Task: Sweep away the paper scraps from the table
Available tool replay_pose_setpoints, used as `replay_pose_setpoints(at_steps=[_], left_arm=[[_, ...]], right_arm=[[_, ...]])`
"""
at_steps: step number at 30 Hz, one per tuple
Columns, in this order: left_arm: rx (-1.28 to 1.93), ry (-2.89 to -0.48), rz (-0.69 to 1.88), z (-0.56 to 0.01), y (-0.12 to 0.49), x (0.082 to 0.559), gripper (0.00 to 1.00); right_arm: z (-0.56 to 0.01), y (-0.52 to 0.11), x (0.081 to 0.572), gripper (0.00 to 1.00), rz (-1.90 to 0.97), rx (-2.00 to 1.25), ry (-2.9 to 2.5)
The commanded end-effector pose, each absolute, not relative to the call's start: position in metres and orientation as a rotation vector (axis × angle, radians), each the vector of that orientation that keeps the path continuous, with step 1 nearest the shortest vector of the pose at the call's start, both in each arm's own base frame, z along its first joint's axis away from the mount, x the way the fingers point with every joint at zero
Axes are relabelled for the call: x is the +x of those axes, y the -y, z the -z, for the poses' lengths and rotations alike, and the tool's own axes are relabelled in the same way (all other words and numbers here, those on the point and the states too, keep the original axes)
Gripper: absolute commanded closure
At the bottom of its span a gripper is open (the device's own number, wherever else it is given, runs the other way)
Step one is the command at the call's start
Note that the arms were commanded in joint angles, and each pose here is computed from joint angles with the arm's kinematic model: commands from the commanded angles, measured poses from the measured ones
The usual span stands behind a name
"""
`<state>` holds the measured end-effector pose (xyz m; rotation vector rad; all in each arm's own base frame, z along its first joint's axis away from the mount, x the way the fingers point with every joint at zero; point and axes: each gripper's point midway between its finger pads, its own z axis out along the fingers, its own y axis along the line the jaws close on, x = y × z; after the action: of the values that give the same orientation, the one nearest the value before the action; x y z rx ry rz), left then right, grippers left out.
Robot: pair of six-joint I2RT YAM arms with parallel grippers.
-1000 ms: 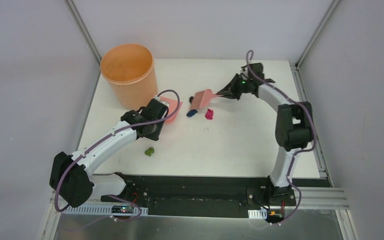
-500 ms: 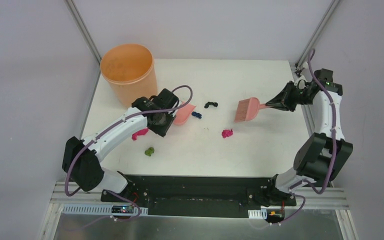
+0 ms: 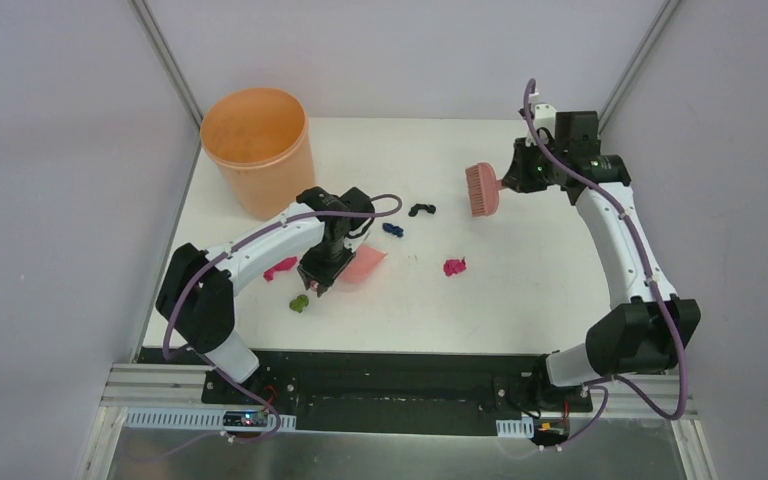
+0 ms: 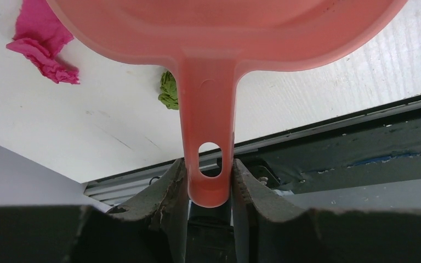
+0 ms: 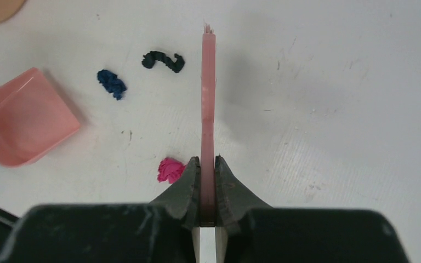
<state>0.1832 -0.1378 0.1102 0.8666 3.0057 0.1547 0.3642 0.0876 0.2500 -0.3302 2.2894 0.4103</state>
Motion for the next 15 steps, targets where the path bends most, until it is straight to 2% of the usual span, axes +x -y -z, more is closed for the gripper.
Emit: replay_pose_setpoints(at_steps=[1,6,15], left_arm=[[0.944,-2.988,-0.143,-0.104,0.146,0.185,1.0],[0.992,-2.932,-0.111,-0.085,0.161,0.195,0.99],[1.008,-2.805,-0.11,-0.065,0.172,0.216,0.81]], right_arm=[[-0.249,-0.082,0.401,1.0,-0.187,-0.359,-2.215],[-0.239,-0.092,0.41,1.0,-0.242,-0.323,-2.238],[-0.226,-0.103,0.407,1.0,-0.319,-0.314,-2.261]])
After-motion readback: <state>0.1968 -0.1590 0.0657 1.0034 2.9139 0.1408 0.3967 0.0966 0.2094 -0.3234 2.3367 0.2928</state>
